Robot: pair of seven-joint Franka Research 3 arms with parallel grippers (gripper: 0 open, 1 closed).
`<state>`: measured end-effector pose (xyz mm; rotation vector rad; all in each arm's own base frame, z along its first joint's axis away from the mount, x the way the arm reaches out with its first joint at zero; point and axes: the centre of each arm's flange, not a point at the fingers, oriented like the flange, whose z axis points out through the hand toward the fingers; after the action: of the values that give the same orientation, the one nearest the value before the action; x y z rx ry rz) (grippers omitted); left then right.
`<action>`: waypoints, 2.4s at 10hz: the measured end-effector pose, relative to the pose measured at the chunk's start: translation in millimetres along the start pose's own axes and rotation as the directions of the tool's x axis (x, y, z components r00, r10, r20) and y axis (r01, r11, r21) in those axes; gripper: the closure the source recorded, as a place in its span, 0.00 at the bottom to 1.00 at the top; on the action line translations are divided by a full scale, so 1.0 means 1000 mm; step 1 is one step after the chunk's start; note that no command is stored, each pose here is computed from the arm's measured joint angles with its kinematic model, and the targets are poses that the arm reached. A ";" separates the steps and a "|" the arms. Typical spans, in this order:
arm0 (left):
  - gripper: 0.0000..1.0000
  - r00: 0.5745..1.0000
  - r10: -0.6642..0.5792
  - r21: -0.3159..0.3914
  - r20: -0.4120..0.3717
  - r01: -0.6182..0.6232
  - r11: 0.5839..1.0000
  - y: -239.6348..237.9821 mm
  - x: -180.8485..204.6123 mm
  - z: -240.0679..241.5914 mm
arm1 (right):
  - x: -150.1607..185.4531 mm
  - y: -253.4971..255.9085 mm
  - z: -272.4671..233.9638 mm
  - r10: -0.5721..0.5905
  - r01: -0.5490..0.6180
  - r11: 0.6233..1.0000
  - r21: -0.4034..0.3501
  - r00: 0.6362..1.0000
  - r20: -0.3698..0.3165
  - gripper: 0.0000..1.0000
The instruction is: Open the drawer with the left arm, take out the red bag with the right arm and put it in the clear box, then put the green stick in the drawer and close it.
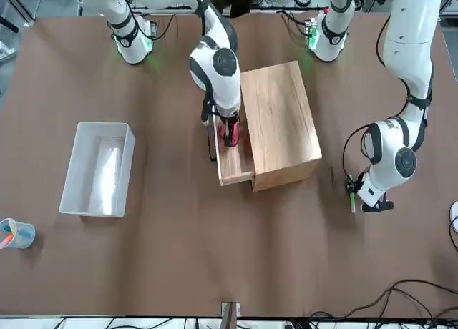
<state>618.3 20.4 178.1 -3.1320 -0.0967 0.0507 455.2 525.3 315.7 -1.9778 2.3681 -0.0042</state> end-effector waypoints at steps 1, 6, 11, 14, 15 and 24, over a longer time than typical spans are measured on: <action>0.82 1.000 0.000 0.000 -0.001 0.000 1.000 0.000 0.000 0.000 | -0.002 -0.004 -0.006 0.002 -0.002 1.000 0.009 1.000 0.011 0.41; 0.82 0.994 0.032 -0.030 -0.105 -0.036 0.999 0.019 0.012 -0.090 | -0.010 -0.015 -0.050 -0.075 0.073 0.996 0.050 0.996 0.056 0.41; 0.82 0.990 0.065 -0.109 -0.124 -0.079 0.991 0.112 -0.017 -0.199 | 0.112 -0.109 -0.140 -0.417 0.416 0.909 -0.031 0.907 -0.052 0.41; 0.82 0.993 0.013 -0.169 -0.116 -0.033 0.985 0.198 -0.042 -0.250 | 0.217 -0.157 -0.119 -0.597 0.588 0.799 -0.128 0.801 -0.048 0.41; 0.82 0.993 -0.012 -0.193 -0.114 -0.011 0.981 0.231 -0.052 -0.262 | 0.255 -0.171 -0.115 -0.656 0.645 0.749 -0.150 0.754 -0.031 0.41; 0.82 0.998 -0.055 -0.206 -0.008 0.052 0.977 0.480 -0.164 -0.248 | 0.536 -0.211 -0.002 -0.993 0.997 0.010 -0.080 0.019 0.119 0.41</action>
<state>492.5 -470.4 426.8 -3.3337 -0.1991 0.0194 567.9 -39.3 303.2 -3.1543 0.3046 0.1345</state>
